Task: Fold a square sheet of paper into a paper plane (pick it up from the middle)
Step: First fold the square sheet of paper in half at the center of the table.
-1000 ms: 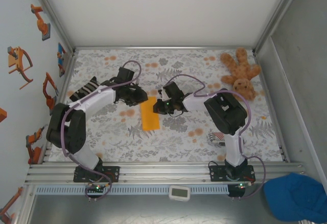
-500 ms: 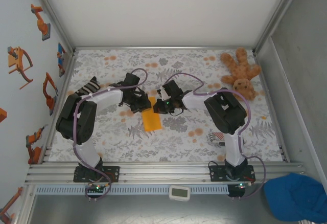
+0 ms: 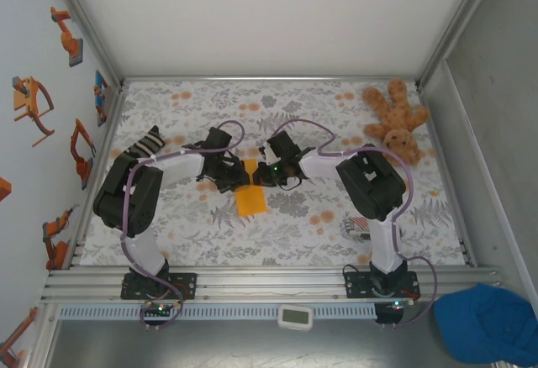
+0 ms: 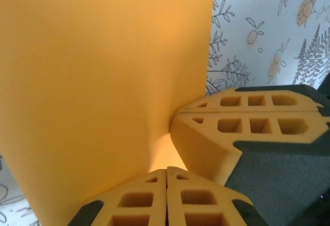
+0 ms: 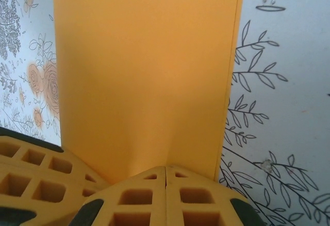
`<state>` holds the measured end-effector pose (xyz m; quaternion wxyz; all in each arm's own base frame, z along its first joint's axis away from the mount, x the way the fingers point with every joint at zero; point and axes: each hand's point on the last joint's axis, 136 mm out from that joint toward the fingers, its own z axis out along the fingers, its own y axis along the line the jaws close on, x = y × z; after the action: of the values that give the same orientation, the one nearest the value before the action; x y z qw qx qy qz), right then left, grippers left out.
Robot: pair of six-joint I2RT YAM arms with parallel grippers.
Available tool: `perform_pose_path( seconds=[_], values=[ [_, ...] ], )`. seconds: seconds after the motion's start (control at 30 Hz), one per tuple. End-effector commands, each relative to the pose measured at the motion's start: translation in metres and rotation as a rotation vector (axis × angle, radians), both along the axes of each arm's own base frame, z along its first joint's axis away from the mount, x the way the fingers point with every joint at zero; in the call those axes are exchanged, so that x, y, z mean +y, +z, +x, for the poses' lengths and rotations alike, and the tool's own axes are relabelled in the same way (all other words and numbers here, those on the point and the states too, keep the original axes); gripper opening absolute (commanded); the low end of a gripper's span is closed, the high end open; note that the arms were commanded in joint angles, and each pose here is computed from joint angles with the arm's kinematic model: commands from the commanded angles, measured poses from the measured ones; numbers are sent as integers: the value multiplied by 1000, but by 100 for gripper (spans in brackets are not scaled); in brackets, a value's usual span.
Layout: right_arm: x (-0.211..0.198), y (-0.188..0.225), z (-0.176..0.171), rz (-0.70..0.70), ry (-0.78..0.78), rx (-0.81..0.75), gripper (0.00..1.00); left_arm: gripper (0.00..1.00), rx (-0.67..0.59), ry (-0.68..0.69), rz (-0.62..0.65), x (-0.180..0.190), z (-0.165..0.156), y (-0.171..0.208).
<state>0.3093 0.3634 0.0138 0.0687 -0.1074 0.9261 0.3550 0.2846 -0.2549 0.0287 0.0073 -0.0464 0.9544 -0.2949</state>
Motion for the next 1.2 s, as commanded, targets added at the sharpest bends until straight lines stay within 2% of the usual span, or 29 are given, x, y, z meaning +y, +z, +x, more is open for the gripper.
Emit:
perform_pose_path(
  seconds=[0.0,0.23,0.47,0.6,0.73,0.8,0.93,1.0,1.17],
  values=[
    [-79,-86,-43,-382,-74,195,0,7,28,13,23,1,0,-12],
    [-85,-91,-46,-417,-59,196,0,7,52,35,79,23,-8,-29],
    [-100,-101,-52,-491,-40,203,0,7,108,109,64,58,-28,-39],
    [-104,-106,-55,-513,-35,209,0,7,117,135,48,69,-36,-33],
    [-105,-106,-55,-514,-33,210,0,6,40,189,77,85,-23,-10],
    [-104,-105,-54,-511,-33,205,0,6,-41,198,37,80,-9,11],
    [-102,-102,-52,-503,-37,202,0,6,-175,180,-119,49,12,50],
    [-101,-103,-52,-503,-38,204,0,6,-194,154,-156,35,19,55],
    [-101,-103,-51,-502,-40,208,0,6,-155,154,-192,16,34,40]
  ],
)
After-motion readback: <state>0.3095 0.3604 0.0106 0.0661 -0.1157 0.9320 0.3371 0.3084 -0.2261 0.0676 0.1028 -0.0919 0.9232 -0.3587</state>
